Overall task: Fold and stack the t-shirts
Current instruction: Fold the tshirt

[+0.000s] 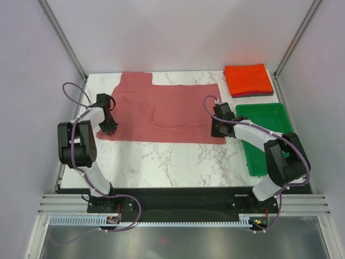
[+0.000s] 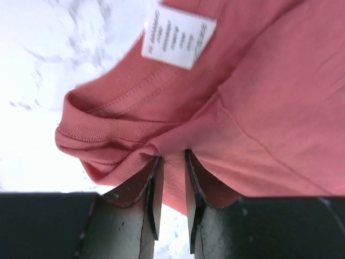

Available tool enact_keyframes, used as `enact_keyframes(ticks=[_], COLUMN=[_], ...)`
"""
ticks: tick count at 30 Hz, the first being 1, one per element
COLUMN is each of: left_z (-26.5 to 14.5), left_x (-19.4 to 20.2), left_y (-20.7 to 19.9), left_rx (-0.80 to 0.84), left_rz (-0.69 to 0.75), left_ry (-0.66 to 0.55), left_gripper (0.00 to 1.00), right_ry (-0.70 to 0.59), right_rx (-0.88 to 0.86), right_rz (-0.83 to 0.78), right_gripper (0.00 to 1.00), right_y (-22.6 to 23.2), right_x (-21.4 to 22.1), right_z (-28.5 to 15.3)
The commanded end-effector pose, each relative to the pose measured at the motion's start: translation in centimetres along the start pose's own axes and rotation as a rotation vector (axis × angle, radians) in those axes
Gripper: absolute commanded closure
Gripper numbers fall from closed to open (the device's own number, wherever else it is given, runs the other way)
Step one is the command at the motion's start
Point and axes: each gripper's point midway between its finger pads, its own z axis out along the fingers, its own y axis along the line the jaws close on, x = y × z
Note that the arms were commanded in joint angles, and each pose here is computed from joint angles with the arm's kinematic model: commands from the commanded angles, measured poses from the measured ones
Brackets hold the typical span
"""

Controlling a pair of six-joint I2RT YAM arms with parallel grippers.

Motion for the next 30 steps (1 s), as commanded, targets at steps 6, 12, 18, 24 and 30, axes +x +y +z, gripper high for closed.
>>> enact_keyframes(ticks=[6,12,18,24,30], left_z=[2.3,1.8,-3.3,-4.4,-1.6], left_x=[-2.5,-3.3,-5.6,-5.0,-3.3], left_y=[2.9,2.1,1.4,2.0,3.5], left_rx=[-0.174,-0.128,-0.029,-0.026,-0.074], left_rz=[-0.061,-0.032,-0.037,-0.037,-0.034], left_ry=[-0.061,-0.060,-0.159,-0.162,-0.067], left_gripper=[0.68,0.62,0.62,0.83,0.98], right_ry=[0.021,0.022,-0.019,-0.028,-0.023], right_rx=[0.123,0.089,0.042,0.015,0.020], right_rz=[-0.019,0.014,0.030,0.029,0.020], right_gripper=[0.84,0.84,0.84,0.84,0.85], right_y=[-3.9,-3.8,-3.0,-2.3,-2.4], right_x=[3.8,5.2,4.6,4.0,4.1], right_z=[0.1,-1.1,-2.8,-3.0,-2.6])
